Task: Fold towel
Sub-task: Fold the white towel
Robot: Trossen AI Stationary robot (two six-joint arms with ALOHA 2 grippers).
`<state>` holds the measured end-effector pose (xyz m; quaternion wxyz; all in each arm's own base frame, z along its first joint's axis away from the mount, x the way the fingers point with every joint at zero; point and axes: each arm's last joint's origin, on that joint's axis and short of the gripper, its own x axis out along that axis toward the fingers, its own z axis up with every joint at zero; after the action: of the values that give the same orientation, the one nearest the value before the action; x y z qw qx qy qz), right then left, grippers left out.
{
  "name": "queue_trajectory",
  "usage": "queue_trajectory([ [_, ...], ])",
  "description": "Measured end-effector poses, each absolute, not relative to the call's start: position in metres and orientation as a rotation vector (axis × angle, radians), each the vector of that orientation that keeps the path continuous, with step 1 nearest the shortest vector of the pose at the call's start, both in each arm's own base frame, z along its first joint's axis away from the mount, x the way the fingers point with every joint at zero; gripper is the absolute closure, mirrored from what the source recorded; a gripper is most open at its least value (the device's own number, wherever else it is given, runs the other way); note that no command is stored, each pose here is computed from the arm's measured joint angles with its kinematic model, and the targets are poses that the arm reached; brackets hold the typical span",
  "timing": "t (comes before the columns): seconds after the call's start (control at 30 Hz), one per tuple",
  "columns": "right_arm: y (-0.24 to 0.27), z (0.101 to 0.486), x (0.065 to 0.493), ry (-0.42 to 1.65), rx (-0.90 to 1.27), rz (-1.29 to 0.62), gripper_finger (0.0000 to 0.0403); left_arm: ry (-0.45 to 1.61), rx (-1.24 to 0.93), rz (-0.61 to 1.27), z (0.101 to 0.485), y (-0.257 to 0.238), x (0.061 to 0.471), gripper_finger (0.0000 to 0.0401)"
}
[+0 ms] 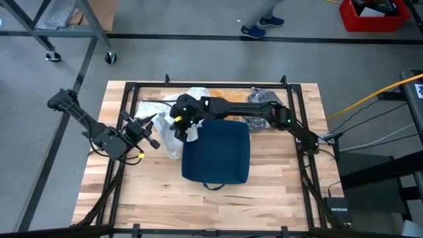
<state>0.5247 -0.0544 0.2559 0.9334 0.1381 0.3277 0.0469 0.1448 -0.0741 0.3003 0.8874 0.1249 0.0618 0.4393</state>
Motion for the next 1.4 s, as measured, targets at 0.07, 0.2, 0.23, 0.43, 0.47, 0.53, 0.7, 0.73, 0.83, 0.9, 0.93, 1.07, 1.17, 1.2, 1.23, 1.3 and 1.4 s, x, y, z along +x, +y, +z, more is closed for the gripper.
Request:
queue_trajectory([
  [0.07, -0.053, 0.245, 0.525, 0.722, 0.295, 0.101, 0.0401, 0.134, 0.271, 0.913, 0.299, -0.074, 0.145, 0.0401],
  [0.2, -0.053, 0.232, 0.518, 0.852, 0.312, 0.090, 0.0401, 0.138, 0.279, 0.912, 0.299, -0.074, 0.145, 0.0401],
  [0.23, -0.053, 0.231, 0.514, 0.893, 0.318, 0.087, 0.0401, 0.138, 0.279, 0.912, 0.299, -0.074, 0.145, 0.0401],
  [0.43, -0.049, 0.218, 0.488, 1.199, 0.331, 0.086, 0.0401, 0.136, 0.275, 0.912, 0.299, -0.074, 0.145, 0.0401],
  [0.47, -0.047, 0.213, 0.483, 1.266, 0.333, 0.084, 0.0401, 0.136, 0.274, 0.912, 0.299, -0.074, 0.145, 0.0401],
  [0.53, -0.044, 0.204, 0.475, 1.376, 0.323, 0.088, 0.0401, 0.136, 0.274, 0.912, 0.299, -0.074, 0.145, 0.0401],
  [0.7, -0.034, 0.209, 0.461, 1.506, 0.276, 0.123, 0.0401, 0.136, 0.274, 0.909, 0.299, -0.074, 0.145, 0.0401],
  [0.73, -0.032, 0.208, 0.461, 1.507, 0.263, 0.129, 0.0401, 0.136, 0.274, 0.909, 0.299, -0.074, 0.145, 0.0401],
  [0.83, -0.029, 0.206, 0.467, 1.460, 0.239, 0.146, 0.0401, 0.137, 0.277, 0.909, 0.299, -0.074, 0.145, 0.0401],
  [0.9, -0.030, 0.208, 0.472, 1.404, 0.230, 0.149, 0.0401, 0.137, 0.277, 0.909, 0.299, -0.074, 0.145, 0.0401],
  [0.93, -0.030, 0.208, 0.474, 1.383, 0.227, 0.150, 0.0401, 0.137, 0.277, 0.909, 0.299, -0.074, 0.145, 0.0401],
  [1.07, -0.031, 0.210, 0.481, 1.311, 0.216, 0.152, 0.0401, 0.138, 0.278, 0.909, 0.299, -0.074, 0.145, 0.0401],
  [1.17, -0.031, 0.211, 0.484, 1.272, 0.210, 0.153, 0.0401, 0.137, 0.276, 0.910, 0.299, -0.074, 0.145, 0.0401],
  [1.2, -0.032, 0.211, 0.485, 1.265, 0.209, 0.153, 0.0401, 0.137, 0.276, 0.911, 0.299, -0.074, 0.145, 0.0401],
  [1.23, -0.032, 0.211, 0.485, 1.261, 0.208, 0.153, 0.0401, 0.136, 0.276, 0.911, 0.299, -0.074, 0.145, 0.0401],
  [1.3, -0.032, 0.211, 0.486, 1.249, 0.206, 0.154, 0.0401, 0.135, 0.273, 0.912, 0.299, -0.074, 0.145, 0.0401],
  [1.4, -0.032, 0.212, 0.487, 1.237, 0.204, 0.154, 0.0401, 0.135, 0.272, 0.912, 0.299, -0.074, 0.145, 0.0401],
])
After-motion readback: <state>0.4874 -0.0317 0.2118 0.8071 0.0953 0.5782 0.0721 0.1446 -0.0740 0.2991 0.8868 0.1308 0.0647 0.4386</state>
